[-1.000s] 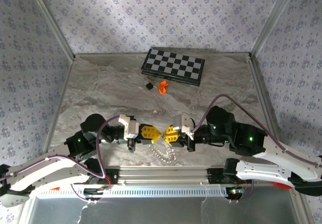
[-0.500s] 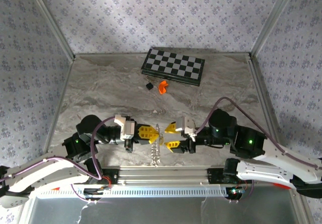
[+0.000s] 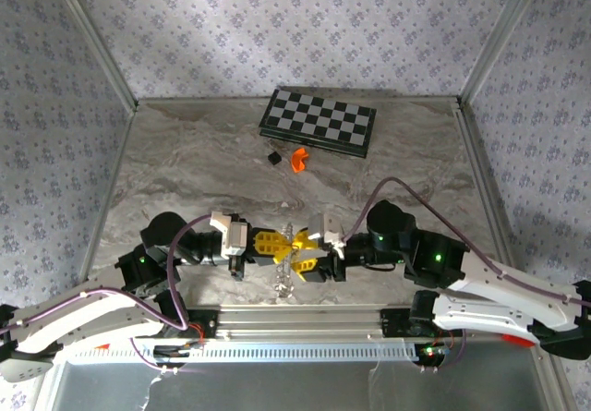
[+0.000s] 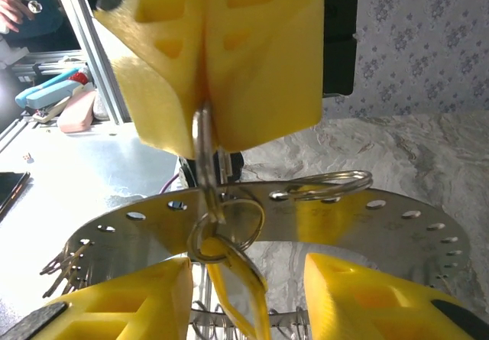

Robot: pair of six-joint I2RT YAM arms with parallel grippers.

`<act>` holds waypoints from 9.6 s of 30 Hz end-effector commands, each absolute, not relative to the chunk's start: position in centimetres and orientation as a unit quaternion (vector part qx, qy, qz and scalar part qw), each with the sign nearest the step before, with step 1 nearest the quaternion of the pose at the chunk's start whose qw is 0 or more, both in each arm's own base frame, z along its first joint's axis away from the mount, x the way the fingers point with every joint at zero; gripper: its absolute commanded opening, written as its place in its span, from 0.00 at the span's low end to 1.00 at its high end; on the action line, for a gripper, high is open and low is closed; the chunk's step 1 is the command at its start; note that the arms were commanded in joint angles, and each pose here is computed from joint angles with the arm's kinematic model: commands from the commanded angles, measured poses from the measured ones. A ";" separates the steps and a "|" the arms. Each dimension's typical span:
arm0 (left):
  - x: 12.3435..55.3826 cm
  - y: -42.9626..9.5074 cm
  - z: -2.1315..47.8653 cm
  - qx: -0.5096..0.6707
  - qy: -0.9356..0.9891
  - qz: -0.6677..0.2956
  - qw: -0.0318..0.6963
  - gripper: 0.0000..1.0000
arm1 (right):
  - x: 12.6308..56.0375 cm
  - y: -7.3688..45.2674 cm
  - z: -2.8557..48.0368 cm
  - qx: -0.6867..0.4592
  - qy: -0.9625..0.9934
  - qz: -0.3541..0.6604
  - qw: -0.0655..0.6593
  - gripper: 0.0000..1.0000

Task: Put the keys on the keyring

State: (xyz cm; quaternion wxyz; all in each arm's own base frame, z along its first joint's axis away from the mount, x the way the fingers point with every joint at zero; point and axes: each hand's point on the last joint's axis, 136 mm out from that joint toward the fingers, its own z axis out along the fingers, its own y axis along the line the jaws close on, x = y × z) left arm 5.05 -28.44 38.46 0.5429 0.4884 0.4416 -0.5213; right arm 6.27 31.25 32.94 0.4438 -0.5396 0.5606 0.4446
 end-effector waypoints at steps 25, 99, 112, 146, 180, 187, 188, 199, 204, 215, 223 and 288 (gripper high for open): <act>5.5 -27.0 39.9 0.462 0.434 -0.513 0.579 0.00 | 8.0 30.0 33.5 -0.524 0.586 0.400 0.471 0.00; 16.9 -25.5 26.9 0.339 0.705 -0.263 0.565 1.00 | 24.1 27.7 27.3 -0.368 0.809 0.179 0.423 0.00; 18.2 -25.0 25.2 0.319 0.724 -0.244 0.561 0.99 | 34.4 29.6 24.9 -0.284 0.844 0.159 0.427 0.00; 17.2 -24.0 25.6 0.308 0.728 -0.267 0.551 0.99 | 25.6 27.7 7.2 -0.259 0.918 0.164 0.252 0.00; 19.8 -16.2 23.6 0.162 0.800 -0.135 0.562 0.99 | 20.5 19.0 11.2 -0.207 0.909 0.109 0.345 0.65; 21.6 -12.9 23.2 0.087 0.801 -0.062 0.590 1.00 | 24.9 14.2 16.9 -0.143 0.876 0.070 0.455 1.00; 21.8 -12.8 23.1 0.089 0.799 -0.050 0.593 1.00 | 25.5 13.2 17.6 -0.127 0.873 0.061 0.467 1.00; 25.6 -4.2 21.7 -0.058 0.782 0.120 0.609 1.00 | 29.1 0.4 18.8 0.125 0.823 -0.048 0.552 1.00; 26.9 -0.3 20.1 -0.089 0.768 0.183 0.608 0.99 | 30.2 -3.1 17.9 0.143 0.795 -0.138 0.574 0.99; 29.9 4.4 15.6 -0.162 0.766 0.188 0.593 1.00 | 33.6 -3.6 14.5 0.100 0.788 -0.180 0.580 1.00; 32.7 4.8 13.7 -0.177 0.774 0.197 0.575 1.00 | 35.4 -3.3 12.1 0.094 0.797 -0.181 0.569 1.00; 38.8 2.9 9.5 -0.077 0.809 0.108 0.573 1.00 | 38.4 -4.3 9.1 0.082 0.811 -0.116 0.568 1.00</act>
